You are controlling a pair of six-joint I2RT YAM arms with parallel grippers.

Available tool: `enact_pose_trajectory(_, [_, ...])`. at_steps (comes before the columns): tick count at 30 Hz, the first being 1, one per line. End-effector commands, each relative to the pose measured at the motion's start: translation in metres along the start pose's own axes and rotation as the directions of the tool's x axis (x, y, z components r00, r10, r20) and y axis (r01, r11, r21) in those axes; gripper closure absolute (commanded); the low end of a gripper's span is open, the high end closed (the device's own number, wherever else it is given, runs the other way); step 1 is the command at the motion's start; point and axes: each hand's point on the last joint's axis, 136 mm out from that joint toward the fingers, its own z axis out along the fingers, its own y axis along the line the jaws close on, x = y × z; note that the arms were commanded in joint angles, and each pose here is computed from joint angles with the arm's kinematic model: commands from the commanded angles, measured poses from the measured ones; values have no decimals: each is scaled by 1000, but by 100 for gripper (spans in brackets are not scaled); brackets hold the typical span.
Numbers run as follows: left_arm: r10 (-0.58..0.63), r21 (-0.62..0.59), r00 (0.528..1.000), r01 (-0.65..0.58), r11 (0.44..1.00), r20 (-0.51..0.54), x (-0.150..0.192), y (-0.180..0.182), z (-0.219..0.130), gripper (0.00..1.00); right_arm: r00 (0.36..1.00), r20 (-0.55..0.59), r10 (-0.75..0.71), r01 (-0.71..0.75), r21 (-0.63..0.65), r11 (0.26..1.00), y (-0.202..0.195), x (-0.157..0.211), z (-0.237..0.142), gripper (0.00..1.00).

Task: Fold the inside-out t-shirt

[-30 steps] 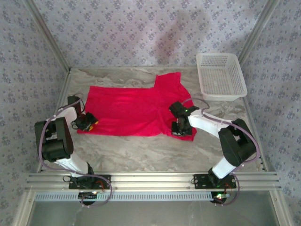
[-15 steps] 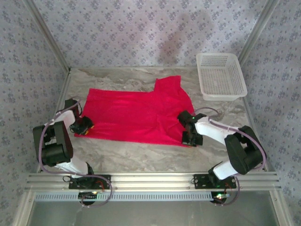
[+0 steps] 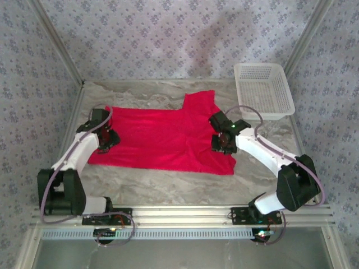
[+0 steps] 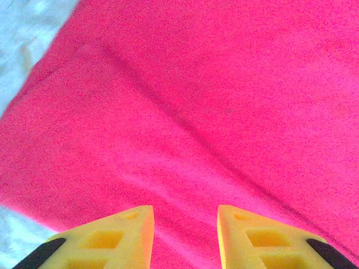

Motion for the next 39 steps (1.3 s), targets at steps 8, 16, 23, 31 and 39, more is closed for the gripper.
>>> enact_pose_trajectory(8, [118,222,989,-135,966,85,6,-59,-25,65,995,38,-93,96,-93,991,88,-47,13,55])
enact_pose_trajectory(16, [128,160,988,-141,977,86,11,-42,-25,65,954,-24,-299,299,129,945,124,-47,66,54])
enact_pose_trajectory(23, [117,144,990,-126,981,75,14,-36,-21,66,948,-49,-315,319,161,934,132,-46,92,57])
enact_pose_trajectory(31, [114,143,991,-124,982,75,13,-35,-20,67,950,-23,-311,311,145,939,139,-55,77,100])
enact_pose_trajectory(39, [106,143,992,-116,983,75,12,-35,-20,67,925,68,-375,367,109,924,168,-59,48,100])
